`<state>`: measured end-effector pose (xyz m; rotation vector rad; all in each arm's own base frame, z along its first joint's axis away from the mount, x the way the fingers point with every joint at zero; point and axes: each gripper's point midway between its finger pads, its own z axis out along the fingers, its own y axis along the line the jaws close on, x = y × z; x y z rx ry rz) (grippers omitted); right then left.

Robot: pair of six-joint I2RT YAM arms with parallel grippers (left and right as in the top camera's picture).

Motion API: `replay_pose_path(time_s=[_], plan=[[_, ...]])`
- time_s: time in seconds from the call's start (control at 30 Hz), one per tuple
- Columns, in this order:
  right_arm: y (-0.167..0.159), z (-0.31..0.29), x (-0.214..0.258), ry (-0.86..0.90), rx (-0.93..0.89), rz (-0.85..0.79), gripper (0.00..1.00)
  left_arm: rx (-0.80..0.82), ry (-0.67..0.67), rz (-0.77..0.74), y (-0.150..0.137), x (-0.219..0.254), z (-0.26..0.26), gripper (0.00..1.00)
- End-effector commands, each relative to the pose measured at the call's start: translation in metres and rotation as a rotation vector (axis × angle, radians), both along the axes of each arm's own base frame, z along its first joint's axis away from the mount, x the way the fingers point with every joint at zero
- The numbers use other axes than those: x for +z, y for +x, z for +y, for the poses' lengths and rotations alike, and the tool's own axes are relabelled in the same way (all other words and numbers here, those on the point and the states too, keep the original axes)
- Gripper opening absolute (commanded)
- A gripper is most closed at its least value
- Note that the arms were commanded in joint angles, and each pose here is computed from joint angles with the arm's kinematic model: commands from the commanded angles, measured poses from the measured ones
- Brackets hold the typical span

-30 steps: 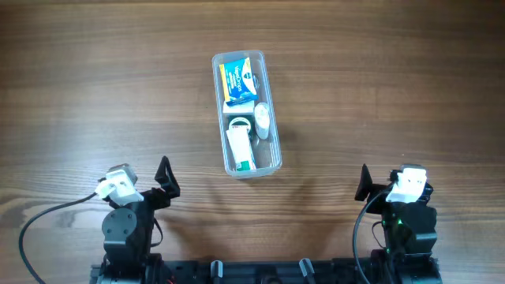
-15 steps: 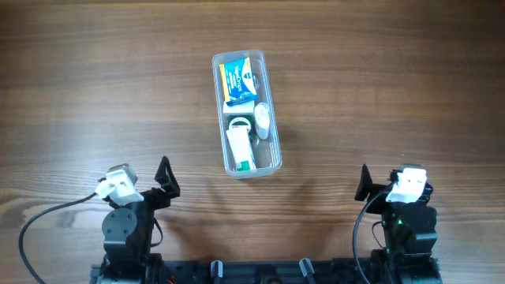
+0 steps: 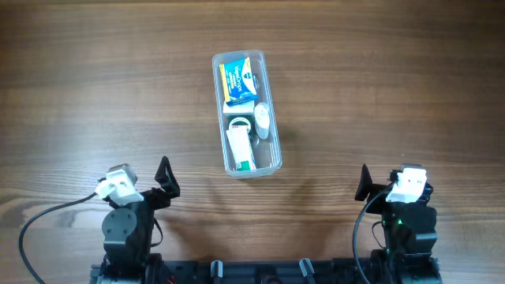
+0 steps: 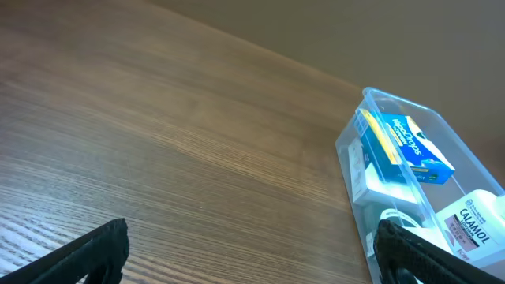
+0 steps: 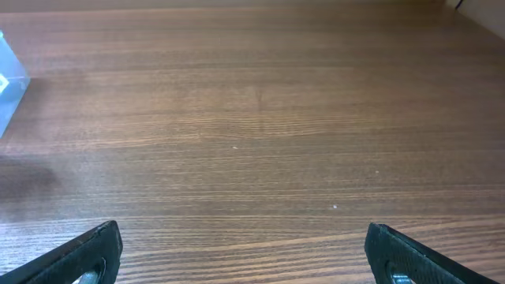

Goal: Pack container

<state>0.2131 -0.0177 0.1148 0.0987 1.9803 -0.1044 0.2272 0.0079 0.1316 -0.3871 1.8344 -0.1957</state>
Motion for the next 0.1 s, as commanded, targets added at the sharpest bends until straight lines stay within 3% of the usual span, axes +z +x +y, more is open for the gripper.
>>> replay_pose_path(time_s=[0.0,0.07], plan=[[0.0003,0.0006,-0.0004,0.016,-0.001,-0.006,1.0,-0.003,0.018,-0.011,0.0004,0.0013,0.0006,1.0],[0.0003,0.0006,-0.0004,0.016,-0.001,-0.006,1.0,-0.003,0.018,-0.011,0.0004,0.0013,0.0006,1.0]])
